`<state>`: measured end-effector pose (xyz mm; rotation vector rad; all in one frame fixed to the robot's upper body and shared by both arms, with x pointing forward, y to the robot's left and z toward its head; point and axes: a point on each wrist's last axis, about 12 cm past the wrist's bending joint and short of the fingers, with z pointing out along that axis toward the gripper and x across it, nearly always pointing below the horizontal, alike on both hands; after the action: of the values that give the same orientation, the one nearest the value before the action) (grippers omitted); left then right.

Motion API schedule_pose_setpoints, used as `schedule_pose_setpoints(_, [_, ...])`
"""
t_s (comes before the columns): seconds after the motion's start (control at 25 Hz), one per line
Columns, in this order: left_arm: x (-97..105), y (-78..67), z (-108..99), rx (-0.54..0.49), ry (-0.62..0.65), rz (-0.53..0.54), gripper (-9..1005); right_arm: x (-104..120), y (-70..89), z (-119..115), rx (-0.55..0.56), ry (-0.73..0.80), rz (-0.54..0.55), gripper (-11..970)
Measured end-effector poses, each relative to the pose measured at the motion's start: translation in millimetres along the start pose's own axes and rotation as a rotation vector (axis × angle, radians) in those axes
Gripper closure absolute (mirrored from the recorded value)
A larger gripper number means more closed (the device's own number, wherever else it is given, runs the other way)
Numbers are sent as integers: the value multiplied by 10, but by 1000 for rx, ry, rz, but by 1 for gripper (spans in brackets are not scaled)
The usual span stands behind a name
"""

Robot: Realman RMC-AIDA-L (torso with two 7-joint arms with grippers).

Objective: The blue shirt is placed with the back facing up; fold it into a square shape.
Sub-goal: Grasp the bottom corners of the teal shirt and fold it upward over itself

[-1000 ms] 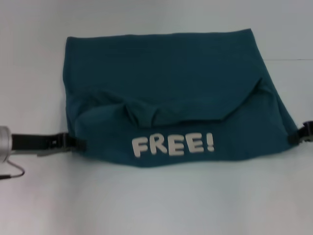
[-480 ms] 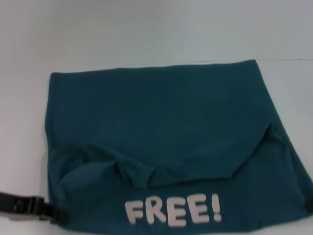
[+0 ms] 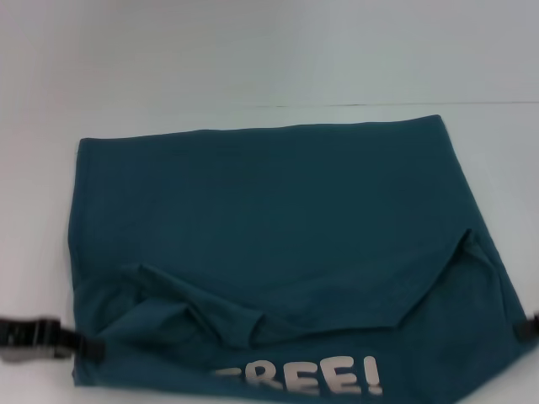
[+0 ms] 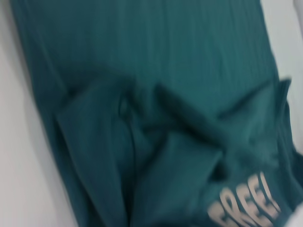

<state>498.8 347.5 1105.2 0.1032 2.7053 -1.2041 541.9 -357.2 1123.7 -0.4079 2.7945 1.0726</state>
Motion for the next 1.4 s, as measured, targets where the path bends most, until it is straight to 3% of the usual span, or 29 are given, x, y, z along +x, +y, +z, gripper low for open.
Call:
schedule_pose_setpoints(0.56, [-797, -291, -38, -60, -138, 21, 947, -584, 151, -299, -96, -446, 6, 889])
schedule_pose_setpoints(0.8, [-1078, -318, -28, -122, -254, 3, 947, -738, 7, -303, 16, -589, 69, 883])
schedule_pose_setpoints(1.0, [-1267, -336, 121, -154, -331, -4, 947, -874, -62, -164, 123, -661, 88, 878])
schedule_pose_setpoints(1.4, [-1457, -328, 334, -235, -436, -30, 948, -1310, 95, 162, 288, -736, 21, 868])
